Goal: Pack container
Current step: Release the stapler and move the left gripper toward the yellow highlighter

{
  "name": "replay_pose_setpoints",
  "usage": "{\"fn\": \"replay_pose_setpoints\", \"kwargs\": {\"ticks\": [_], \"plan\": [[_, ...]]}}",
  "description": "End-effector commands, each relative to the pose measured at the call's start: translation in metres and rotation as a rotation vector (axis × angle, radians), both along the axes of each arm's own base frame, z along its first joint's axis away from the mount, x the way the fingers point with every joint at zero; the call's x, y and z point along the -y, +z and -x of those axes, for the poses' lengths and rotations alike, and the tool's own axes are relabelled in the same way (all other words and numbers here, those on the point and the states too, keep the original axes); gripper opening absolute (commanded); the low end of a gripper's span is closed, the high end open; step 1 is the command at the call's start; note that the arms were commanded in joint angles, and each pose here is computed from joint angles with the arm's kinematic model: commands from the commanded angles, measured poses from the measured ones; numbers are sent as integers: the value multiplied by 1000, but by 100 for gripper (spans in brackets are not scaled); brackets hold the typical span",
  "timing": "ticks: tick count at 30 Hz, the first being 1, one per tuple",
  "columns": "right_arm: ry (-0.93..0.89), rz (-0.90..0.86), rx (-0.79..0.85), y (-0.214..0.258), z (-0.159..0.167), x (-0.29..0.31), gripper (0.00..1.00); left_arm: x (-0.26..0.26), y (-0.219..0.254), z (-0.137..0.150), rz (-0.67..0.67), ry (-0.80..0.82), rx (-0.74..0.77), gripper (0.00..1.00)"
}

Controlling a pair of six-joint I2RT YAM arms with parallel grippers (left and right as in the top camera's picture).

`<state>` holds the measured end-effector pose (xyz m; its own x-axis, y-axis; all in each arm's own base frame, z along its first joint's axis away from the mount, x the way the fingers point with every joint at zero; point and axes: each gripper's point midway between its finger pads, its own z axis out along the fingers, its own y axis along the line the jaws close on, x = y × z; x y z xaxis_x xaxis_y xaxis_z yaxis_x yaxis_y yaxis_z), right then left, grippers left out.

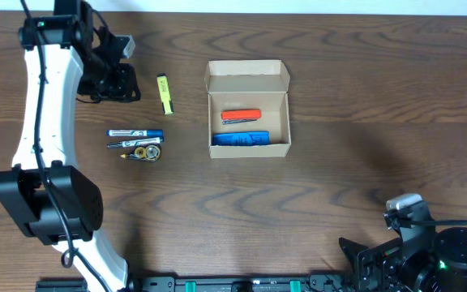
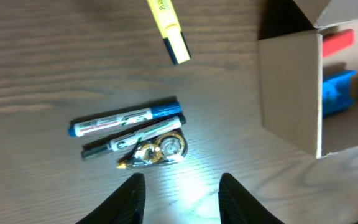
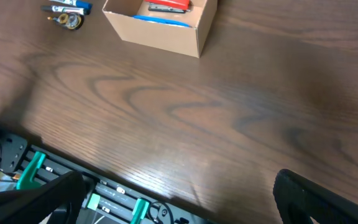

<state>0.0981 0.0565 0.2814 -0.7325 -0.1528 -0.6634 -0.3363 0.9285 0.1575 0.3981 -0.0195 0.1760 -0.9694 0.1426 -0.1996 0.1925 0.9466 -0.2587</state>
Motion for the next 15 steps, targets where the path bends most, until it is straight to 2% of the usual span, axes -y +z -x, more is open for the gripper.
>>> {"fn": "replay_pose_setpoints", "kwargs": {"ticks": [1, 7, 12, 15], "plan": [[8, 0, 2, 1, 1, 0, 99, 5, 8, 2, 62, -6, 43, 41], [8, 0, 2, 1, 1, 0, 99, 11, -13, -10, 44, 19, 69, 42], [8, 0, 2, 1, 1, 0, 99, 5, -35, -32, -178, 65, 139, 47], [8, 0, 2, 1, 1, 0, 99, 13, -42, -45, -257, 78, 201, 51]]}}
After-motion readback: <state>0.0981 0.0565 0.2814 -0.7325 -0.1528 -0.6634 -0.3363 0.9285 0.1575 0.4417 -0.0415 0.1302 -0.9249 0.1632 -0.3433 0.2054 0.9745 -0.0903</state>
